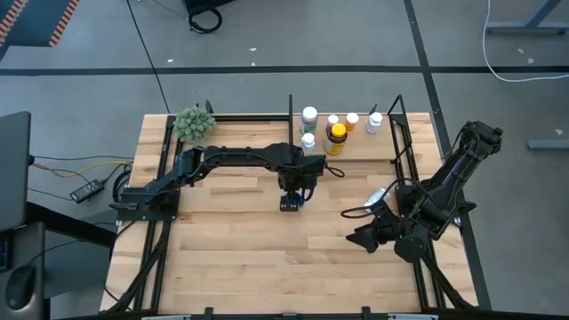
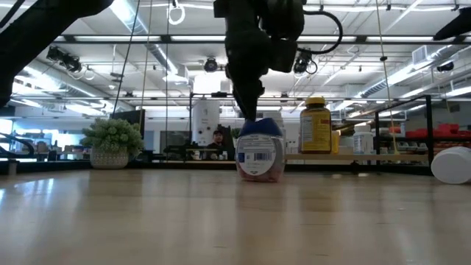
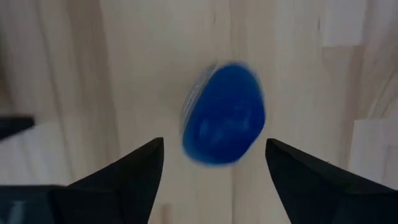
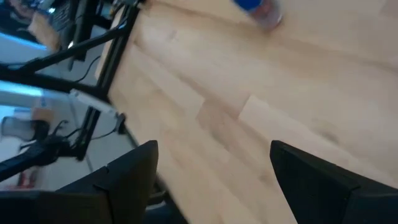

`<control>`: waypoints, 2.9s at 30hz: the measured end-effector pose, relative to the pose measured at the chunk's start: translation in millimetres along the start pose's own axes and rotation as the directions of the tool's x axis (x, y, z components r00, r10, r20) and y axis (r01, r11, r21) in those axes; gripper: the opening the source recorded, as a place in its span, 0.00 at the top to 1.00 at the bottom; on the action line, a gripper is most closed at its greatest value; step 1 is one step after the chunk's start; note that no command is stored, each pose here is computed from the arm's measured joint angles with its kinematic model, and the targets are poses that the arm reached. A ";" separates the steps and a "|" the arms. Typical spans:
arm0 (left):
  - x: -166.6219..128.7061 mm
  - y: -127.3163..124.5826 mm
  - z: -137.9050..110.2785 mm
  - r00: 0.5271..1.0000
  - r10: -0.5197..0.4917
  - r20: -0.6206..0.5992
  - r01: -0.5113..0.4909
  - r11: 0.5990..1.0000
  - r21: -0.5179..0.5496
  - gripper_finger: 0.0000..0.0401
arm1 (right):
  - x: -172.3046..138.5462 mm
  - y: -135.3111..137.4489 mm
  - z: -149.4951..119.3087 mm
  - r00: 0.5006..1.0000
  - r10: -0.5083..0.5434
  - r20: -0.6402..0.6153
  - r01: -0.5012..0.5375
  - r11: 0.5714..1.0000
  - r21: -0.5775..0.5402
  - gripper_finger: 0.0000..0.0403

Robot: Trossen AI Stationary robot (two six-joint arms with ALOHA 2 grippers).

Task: Pick and place medicine bottles onto shelf by color
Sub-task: Put the blue pill bottle on the shelf

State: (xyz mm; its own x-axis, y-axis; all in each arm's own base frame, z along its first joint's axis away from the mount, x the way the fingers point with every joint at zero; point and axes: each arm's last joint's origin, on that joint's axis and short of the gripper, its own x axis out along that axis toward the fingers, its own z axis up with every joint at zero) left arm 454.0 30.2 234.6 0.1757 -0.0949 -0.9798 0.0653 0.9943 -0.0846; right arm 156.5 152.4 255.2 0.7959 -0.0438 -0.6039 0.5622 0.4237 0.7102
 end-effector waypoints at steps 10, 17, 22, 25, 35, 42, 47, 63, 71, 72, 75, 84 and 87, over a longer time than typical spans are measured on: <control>-67.8 12.0 -11.4 0.996 -0.009 0.093 0.010 1.000 -0.010 0.28 | 21.1 2.4 30.8 0.993 -0.059 0.103 0.080 0.973 -0.218 0.21; -114.6 7.3 -20.1 0.966 0.015 0.256 -0.015 1.000 -0.002 0.33 | 46.3 6.7 54.4 0.992 -0.077 0.104 0.107 0.942 -0.319 0.21; -131.4 3.6 -32.0 0.957 0.019 0.289 -0.021 1.000 0.001 0.37 | 77.0 8.2 60.5 0.984 -0.099 0.146 0.153 0.891 -0.427 0.21; -132.8 6.5 -47.3 0.958 0.026 0.287 -0.023 1.000 -0.014 0.40 | 102.2 4.5 59.5 0.979 -0.135 0.155 0.194 0.855 -0.480 0.21; -141.4 1.9 -130.4 0.892 0.073 0.445 0.015 0.982 -0.191 0.43 | 161.6 10.9 71.6 0.945 -0.181 0.274 0.312 0.754 -0.579 0.21; -150.0 -7.2 -167.6 0.876 0.107 0.471 0.031 0.961 -0.275 0.44 | 189.9 10.5 88.4 0.925 -0.242 0.294 0.376 0.705 -0.602 0.21; -149.4 -9.3 -179.2 0.883 0.120 0.454 0.021 0.956 -0.292 0.45 | 204.6 0.9 93.0 0.941 -0.264 0.212 0.339 0.725 -0.600 0.21; -150.6 -9.7 -180.1 0.881 0.122 0.457 0.017 0.957 -0.288 0.50 | 207.7 -4.1 103.2 0.936 -0.283 0.208 0.351 0.750 -0.560 0.41; -150.6 -9.7 -180.1 0.881 0.122 0.456 0.017 0.957 -0.288 0.52 | 205.3 -4.4 102.5 0.935 -0.295 0.196 0.353 0.813 -0.462 0.53; -150.5 -9.7 -180.1 0.882 0.122 0.456 0.017 0.957 -0.288 0.53 | 203.4 -4.9 101.8 0.932 -0.306 0.191 0.361 0.821 -0.443 0.53; -150.3 -9.7 -180.2 0.883 0.121 0.454 0.017 0.957 -0.289 0.53 | 193.8 -6.1 99.4 0.914 -0.354 0.197 0.404 0.834 -0.376 0.52; -149.9 -9.8 -180.6 0.886 0.120 0.448 0.015 0.958 -0.288 0.53 | 125.6 -11.5 85.2 0.759 -0.542 0.361 0.640 0.724 -0.259 0.51; -150.3 -9.7 -179.8 0.881 0.122 0.456 0.015 0.958 -0.286 0.54 | 107.2 -12.6 82.4 0.727 -0.558 0.400 0.670 0.703 -0.238 0.51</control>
State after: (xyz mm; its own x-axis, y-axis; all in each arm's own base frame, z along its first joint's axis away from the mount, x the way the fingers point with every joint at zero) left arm 250.3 43.6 350.2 0.6111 0.0150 -0.7914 -0.2153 0.9653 -0.1479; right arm 253.2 67.9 211.3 0.3548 -0.6299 -0.6909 0.8753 0.4836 0.0085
